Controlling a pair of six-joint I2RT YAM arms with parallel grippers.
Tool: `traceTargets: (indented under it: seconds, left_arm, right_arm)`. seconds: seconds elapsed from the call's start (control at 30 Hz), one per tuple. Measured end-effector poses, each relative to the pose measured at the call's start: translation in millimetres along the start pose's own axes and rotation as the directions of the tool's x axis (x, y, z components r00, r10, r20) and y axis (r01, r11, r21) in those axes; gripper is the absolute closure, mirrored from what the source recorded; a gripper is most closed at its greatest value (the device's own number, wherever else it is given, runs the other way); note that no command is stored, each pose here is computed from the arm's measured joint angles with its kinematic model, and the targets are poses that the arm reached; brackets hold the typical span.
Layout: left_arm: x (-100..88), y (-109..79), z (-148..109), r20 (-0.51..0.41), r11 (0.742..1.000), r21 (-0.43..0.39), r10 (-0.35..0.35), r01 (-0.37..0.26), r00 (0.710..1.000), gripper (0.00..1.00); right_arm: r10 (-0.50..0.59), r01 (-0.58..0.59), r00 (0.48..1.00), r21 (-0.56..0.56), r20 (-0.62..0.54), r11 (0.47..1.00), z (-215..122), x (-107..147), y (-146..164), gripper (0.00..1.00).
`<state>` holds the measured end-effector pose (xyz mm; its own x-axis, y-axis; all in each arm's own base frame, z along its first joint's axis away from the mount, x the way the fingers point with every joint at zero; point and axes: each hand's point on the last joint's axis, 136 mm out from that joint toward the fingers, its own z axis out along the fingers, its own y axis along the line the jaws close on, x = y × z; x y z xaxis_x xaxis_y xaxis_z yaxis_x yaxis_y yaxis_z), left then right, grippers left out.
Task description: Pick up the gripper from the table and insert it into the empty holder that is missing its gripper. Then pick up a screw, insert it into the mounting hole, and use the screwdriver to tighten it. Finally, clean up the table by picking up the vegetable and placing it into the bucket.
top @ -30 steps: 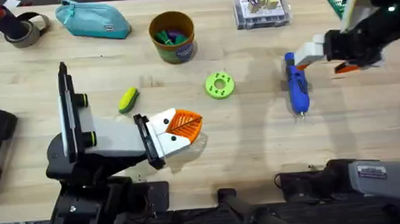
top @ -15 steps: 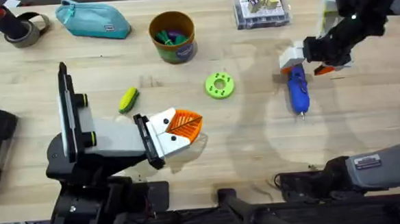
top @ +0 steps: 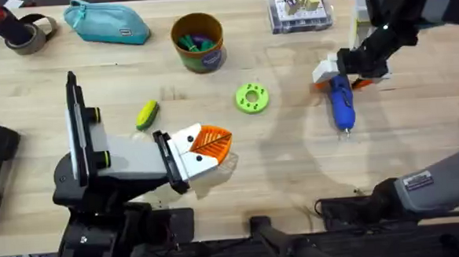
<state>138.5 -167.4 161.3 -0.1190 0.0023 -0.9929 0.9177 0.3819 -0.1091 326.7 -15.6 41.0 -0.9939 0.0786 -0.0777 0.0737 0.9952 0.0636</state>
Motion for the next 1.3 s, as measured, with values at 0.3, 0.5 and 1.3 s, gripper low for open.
traceTargets:
  seconds: [0.3, 0.5, 1.3]
  left_arm:
    - [-0.2, 1.1, 0.0, 0.001, 1.000, -0.006, 0.001, -0.001, 1.000, 0.995]
    - [-0.2, 1.1, 0.0, 0.001, 1.000, -0.007, 0.001, -0.001, 1.000, 0.995]
    - [-0.2, 1.1, 0.0, 0.001, 1.000, -0.007, 0.001, -0.001, 1.000, 0.995]
  right_arm:
    - [-0.010, 0.010, 1.000, 0.032, 0.004, 0.999, 1.1, -1.4, -1.2, 0.014]
    - [-0.035, 0.037, 0.999, 0.096, -0.018, 0.995, 7.3, 1.2, 4.6, 0.014]
    - [0.034, -0.032, 0.999, 0.138, -0.013, 0.990, 9.0, 1.2, 0.5, 0.978]
